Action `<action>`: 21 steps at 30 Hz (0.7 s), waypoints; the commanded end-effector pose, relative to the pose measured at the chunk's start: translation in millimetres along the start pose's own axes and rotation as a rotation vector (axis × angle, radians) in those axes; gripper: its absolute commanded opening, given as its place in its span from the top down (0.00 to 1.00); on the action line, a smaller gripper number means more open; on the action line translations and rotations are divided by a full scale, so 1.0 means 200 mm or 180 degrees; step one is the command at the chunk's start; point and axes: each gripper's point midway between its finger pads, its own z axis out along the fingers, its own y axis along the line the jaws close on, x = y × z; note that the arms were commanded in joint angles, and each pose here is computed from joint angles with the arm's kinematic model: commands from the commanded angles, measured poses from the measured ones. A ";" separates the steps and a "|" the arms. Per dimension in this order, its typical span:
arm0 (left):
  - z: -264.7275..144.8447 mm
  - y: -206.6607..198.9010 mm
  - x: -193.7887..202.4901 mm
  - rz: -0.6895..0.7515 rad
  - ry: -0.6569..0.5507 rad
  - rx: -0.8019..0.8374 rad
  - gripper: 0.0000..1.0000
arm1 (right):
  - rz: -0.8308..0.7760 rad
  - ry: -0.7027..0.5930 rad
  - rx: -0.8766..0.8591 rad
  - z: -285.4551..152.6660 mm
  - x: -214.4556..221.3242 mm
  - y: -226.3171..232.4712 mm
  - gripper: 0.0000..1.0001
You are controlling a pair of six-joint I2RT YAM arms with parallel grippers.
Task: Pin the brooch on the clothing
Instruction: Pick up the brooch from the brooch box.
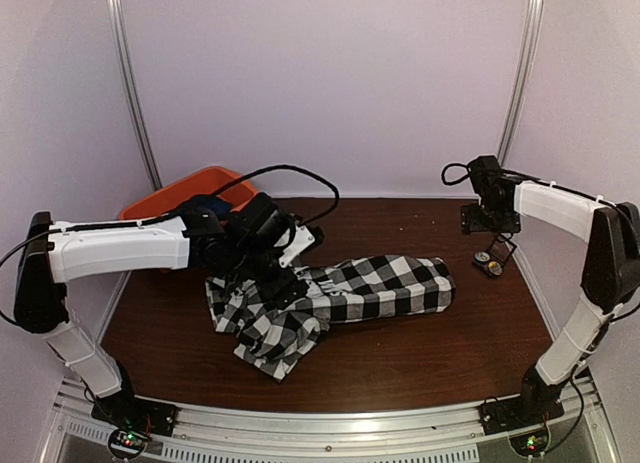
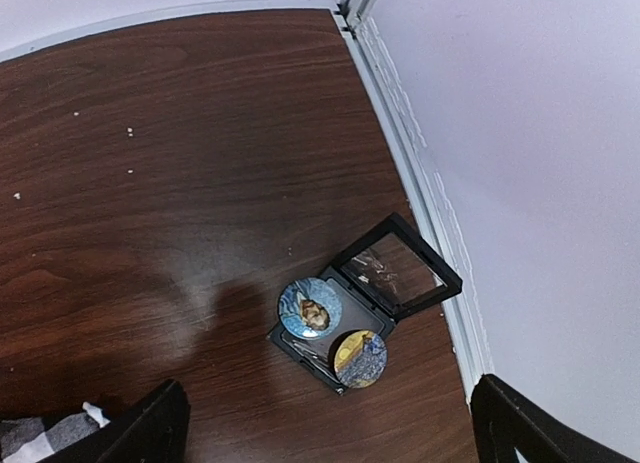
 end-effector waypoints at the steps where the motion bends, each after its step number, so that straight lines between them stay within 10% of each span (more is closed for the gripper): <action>1: -0.05 0.04 -0.06 -0.0178 -0.0265 -0.0019 0.02 | 0.0365 0.0154 0.0490 0.08 0.09 -0.13 0.00; 21: -0.09 0.06 -0.06 -0.0223 -0.0304 -0.0035 0.02 | 0.2235 0.0233 -0.0131 0.33 0.36 -0.16 0.06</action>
